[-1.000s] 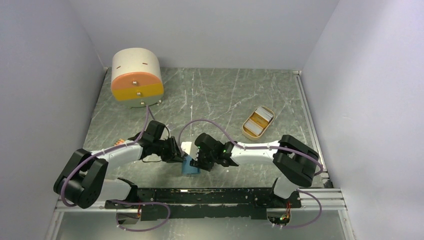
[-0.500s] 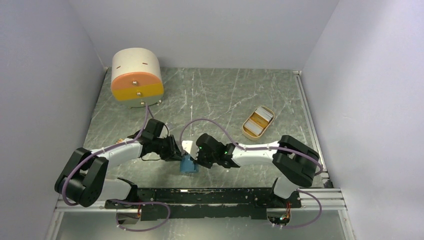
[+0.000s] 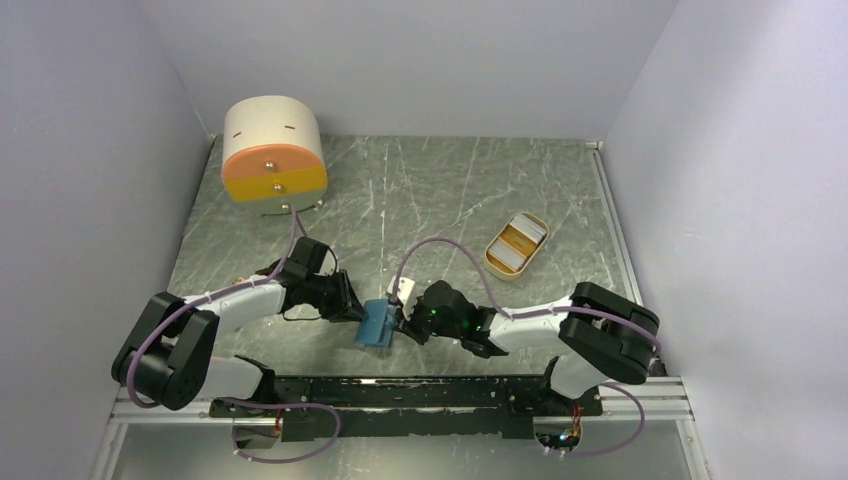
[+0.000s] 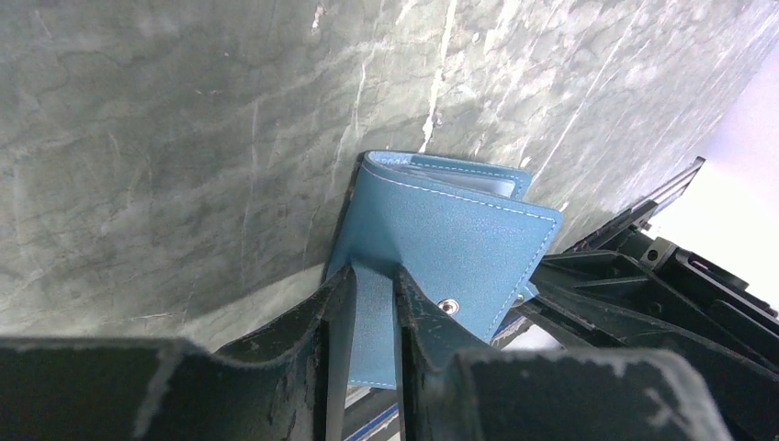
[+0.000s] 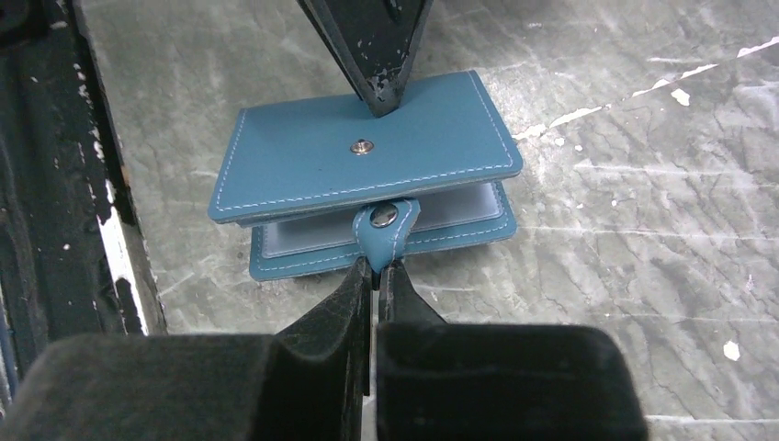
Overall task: Put the credit cards into the card holder
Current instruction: Close the card holder at the center of the board.
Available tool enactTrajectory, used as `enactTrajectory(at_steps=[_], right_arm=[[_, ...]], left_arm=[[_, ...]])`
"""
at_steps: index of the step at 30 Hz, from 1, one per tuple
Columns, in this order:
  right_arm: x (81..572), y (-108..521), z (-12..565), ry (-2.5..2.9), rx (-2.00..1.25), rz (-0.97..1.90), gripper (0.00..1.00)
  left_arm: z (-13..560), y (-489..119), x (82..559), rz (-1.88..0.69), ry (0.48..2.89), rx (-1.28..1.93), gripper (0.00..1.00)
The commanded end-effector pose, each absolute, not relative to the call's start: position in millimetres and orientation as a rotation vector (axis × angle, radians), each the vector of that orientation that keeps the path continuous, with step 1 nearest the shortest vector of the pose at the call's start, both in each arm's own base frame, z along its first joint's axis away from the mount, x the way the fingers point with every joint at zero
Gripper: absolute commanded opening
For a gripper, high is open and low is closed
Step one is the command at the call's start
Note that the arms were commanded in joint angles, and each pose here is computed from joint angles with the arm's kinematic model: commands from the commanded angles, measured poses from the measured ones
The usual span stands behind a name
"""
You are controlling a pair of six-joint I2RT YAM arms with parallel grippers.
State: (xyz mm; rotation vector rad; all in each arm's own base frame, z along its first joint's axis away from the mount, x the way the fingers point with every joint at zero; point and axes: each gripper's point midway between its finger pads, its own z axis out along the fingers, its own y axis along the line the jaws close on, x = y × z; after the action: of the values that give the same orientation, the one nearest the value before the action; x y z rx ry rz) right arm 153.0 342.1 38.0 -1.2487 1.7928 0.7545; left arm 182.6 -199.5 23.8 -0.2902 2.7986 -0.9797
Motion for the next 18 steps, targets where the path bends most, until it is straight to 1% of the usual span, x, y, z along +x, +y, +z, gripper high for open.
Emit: enactTrajectory(at_steps=[1, 9, 15, 16, 18], right_arm=[[155.9, 363.8, 74.9, 1.633, -1.116, 0.891, 0.00], [145.3, 358.2, 79.9, 1.532, -1.100, 0.953, 0.00], [149.6, 358.7, 64.6, 1.588, -1.182, 0.877, 0.01], [151.4, 357.7, 63.0, 1.605, -1.175, 0.865, 0.03], [156.8, 357.0, 55.2, 1.667, -1.178, 0.826, 0.15]], left_arm=[[12.0, -192.8, 180.2, -0.930, 2.822, -0.313, 0.28], [3.3, -190.2, 181.0, -0.894, 2.843, -0.339, 0.28], [0.8, -189.2, 181.6, -0.882, 2.844, -0.344, 0.27], [-0.1, -189.1, 181.3, -0.881, 2.846, -0.344, 0.27], [-0.7, -190.1, 180.5, -0.891, 2.846, -0.351, 0.27]])
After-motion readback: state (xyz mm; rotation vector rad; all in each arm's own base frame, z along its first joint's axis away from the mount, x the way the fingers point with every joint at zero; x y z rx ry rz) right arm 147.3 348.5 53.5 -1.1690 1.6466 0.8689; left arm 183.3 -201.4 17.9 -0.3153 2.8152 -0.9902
